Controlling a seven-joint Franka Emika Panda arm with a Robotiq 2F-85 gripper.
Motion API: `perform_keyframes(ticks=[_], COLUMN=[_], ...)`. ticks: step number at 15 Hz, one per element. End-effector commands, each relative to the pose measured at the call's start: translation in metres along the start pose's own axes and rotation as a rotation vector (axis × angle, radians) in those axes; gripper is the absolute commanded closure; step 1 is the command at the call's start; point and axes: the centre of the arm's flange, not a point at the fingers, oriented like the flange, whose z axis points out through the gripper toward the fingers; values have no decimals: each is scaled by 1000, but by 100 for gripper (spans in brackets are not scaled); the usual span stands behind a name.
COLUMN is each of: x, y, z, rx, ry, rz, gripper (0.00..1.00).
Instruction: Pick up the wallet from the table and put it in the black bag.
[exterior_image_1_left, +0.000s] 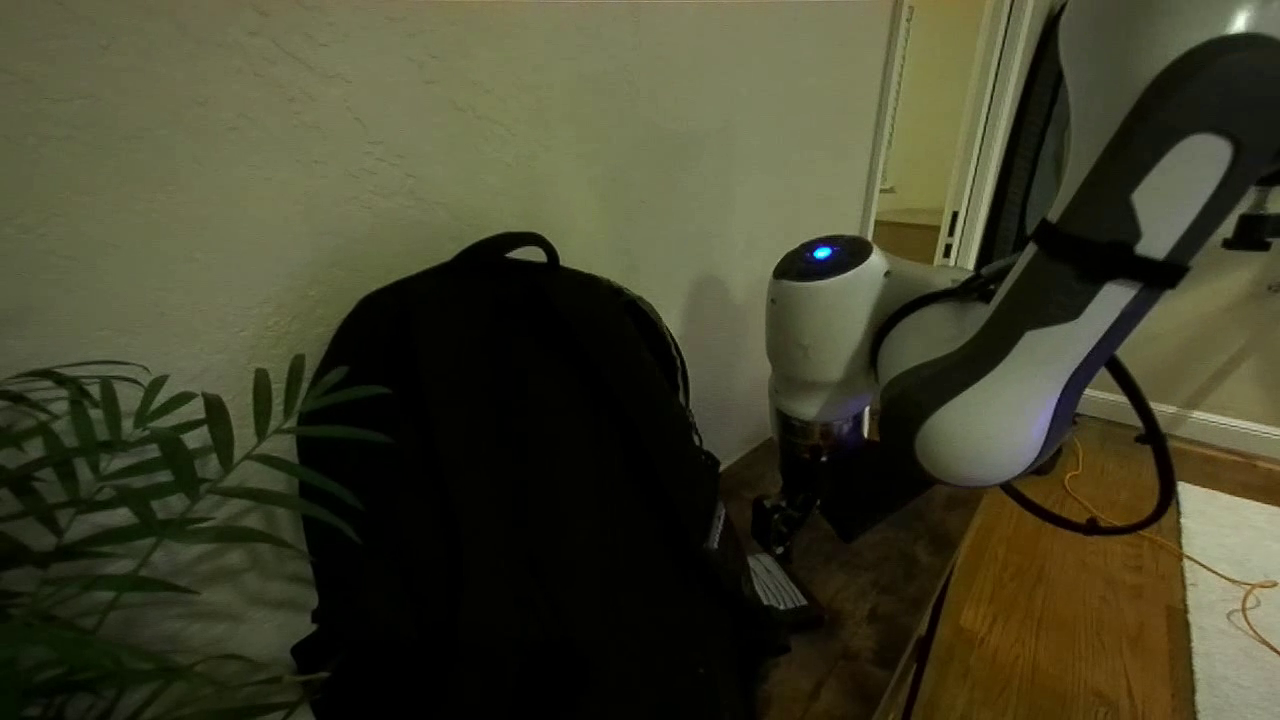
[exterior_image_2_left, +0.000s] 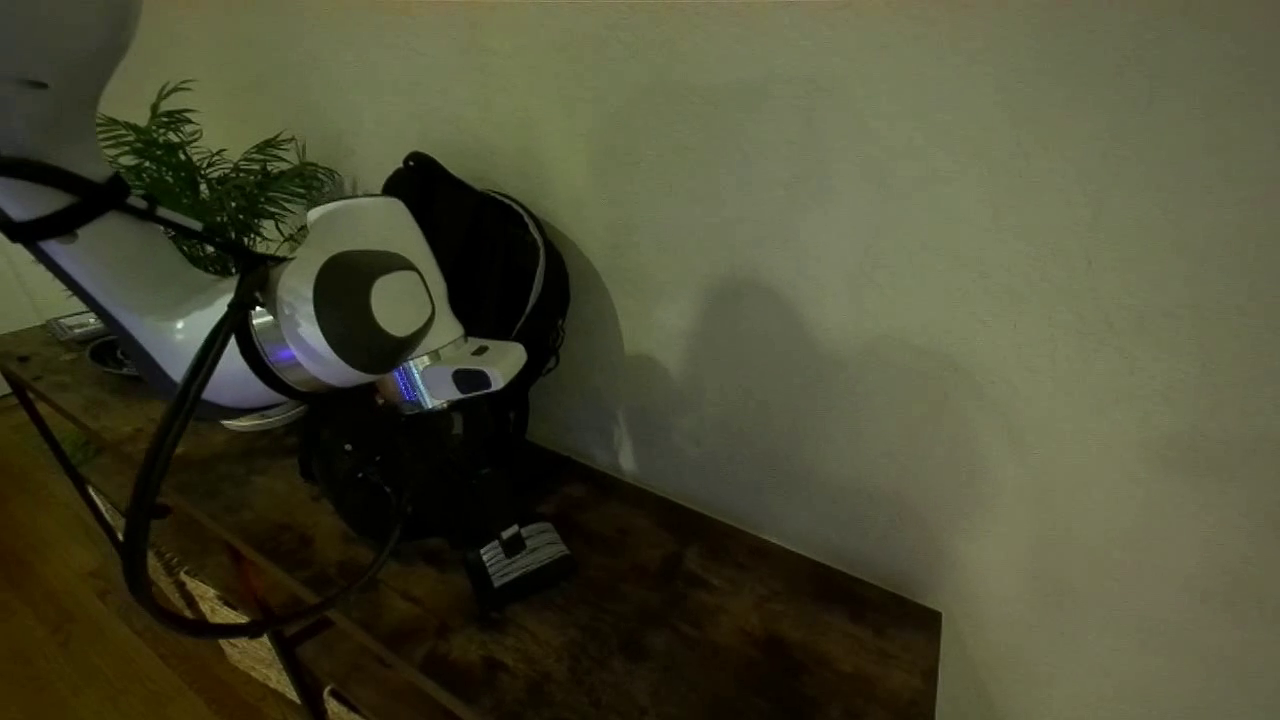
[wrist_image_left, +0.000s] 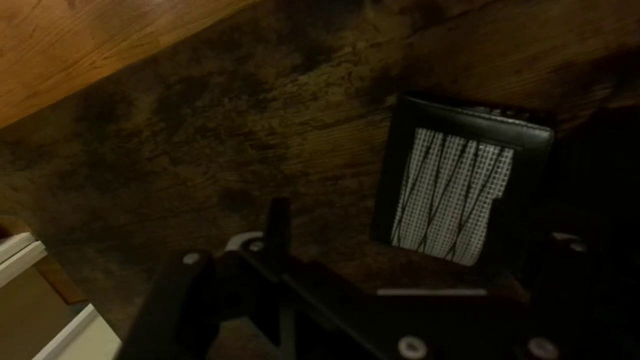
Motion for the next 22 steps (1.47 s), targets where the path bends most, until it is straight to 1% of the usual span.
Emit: perform_keyframes(ticks=[1,5,13,17,20,22], x=[8,17,30,30,27,26], y=[-5,-13,-25,-32,-40,-44], z=[21,36,38,45,51,55], rx=[10,46,99,119,152,164], ry=[21,12,23,0,-43,-52], rz=[82,135,201,202,192,182], gripper=[0,0,0,0,0,0])
